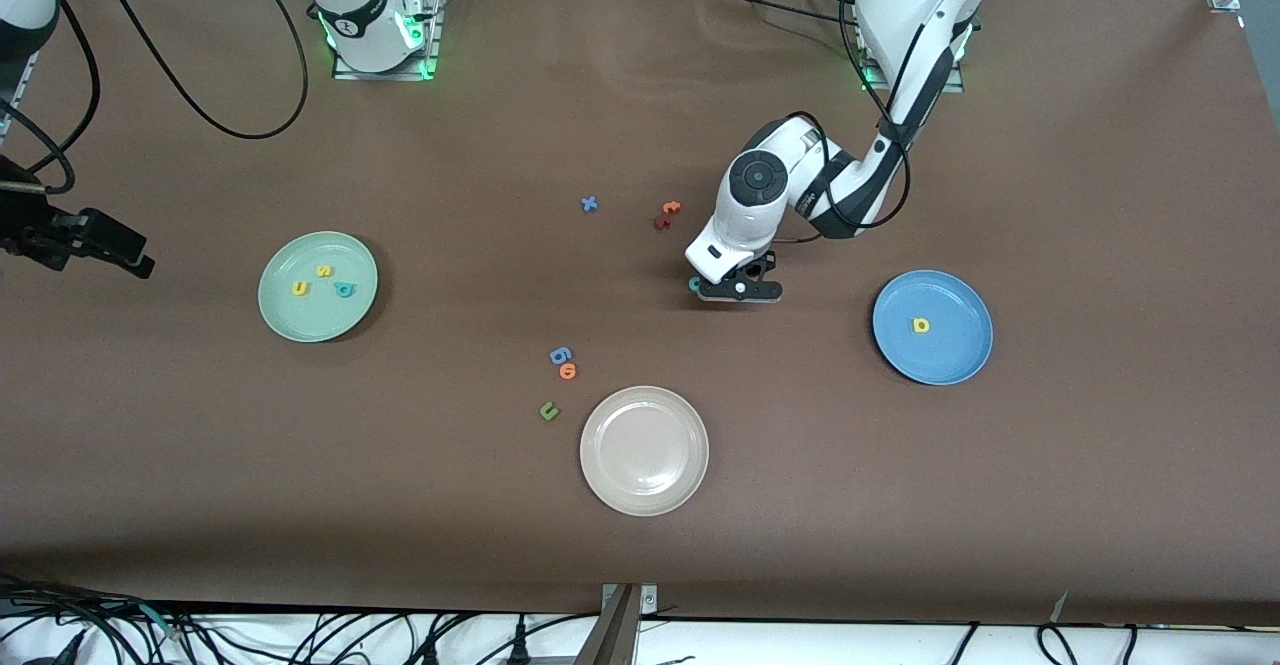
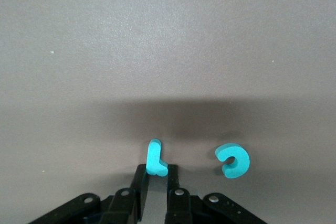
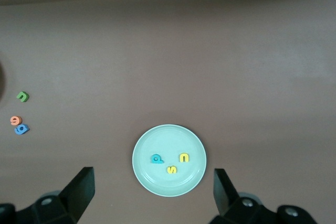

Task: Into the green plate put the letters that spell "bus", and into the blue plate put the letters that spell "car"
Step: 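Lift the cyan L and carry it toward the blue plate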

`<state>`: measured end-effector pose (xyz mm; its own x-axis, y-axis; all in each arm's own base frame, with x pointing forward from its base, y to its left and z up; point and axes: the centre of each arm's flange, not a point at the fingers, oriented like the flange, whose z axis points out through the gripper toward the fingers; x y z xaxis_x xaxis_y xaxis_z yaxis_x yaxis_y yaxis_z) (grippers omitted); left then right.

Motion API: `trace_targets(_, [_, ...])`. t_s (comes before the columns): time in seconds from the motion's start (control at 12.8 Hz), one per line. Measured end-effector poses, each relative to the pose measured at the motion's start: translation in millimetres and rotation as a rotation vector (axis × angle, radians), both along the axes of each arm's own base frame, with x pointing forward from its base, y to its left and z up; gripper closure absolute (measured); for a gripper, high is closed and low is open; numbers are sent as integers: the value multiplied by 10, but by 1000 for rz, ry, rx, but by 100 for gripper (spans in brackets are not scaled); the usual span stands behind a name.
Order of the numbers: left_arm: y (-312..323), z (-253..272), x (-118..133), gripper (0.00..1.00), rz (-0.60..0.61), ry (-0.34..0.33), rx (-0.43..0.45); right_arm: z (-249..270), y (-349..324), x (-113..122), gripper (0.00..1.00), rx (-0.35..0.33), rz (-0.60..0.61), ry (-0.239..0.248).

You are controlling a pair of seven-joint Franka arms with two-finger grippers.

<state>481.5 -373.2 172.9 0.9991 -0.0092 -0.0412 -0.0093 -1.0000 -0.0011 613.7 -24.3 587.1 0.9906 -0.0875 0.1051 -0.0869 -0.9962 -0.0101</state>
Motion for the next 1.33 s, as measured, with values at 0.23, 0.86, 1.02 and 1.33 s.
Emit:
trace_targets(0.23, [4,1,3,82,1,1,2,-256,16,3,0,1,2,67])
trace_targets(0.86, [131,75,169,82,29,30,44,-433,251,76,0,2,-1,90])
trace_targets(1.02, [204,296,399,82,30,65,82,-412,252,80,0,2,-4,84])
trace_targets(1.33, [852,542,906,82,-44,112,97,-378,254,82,0,2,-5,77])
